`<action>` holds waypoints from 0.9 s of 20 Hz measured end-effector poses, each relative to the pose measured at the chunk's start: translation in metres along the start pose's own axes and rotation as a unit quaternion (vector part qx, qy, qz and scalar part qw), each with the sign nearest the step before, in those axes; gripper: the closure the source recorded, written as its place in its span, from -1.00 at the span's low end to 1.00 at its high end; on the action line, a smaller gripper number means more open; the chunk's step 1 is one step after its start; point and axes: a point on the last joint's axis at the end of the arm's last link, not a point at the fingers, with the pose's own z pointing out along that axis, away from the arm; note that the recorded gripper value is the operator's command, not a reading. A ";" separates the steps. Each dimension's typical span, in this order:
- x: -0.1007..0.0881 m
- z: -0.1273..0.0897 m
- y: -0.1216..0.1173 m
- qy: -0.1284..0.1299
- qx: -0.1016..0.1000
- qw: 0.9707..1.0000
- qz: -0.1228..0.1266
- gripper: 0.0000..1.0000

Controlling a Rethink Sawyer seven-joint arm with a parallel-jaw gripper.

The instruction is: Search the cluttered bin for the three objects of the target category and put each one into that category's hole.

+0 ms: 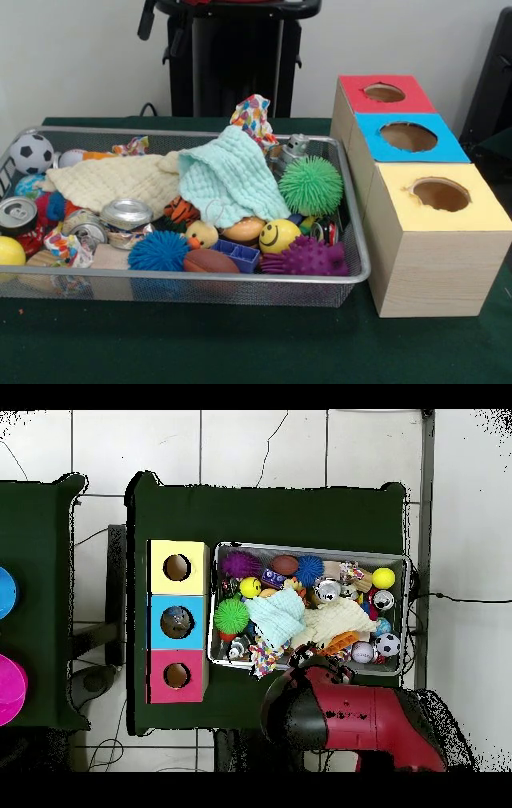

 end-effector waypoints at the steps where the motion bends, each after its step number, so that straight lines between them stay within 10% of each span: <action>1: 0.000 0.000 0.000 0.000 0.001 1.000 0.000 -1.00; 18: 0.023 0.002 -0.025 0.002 0.045 0.999 0.008 -1.00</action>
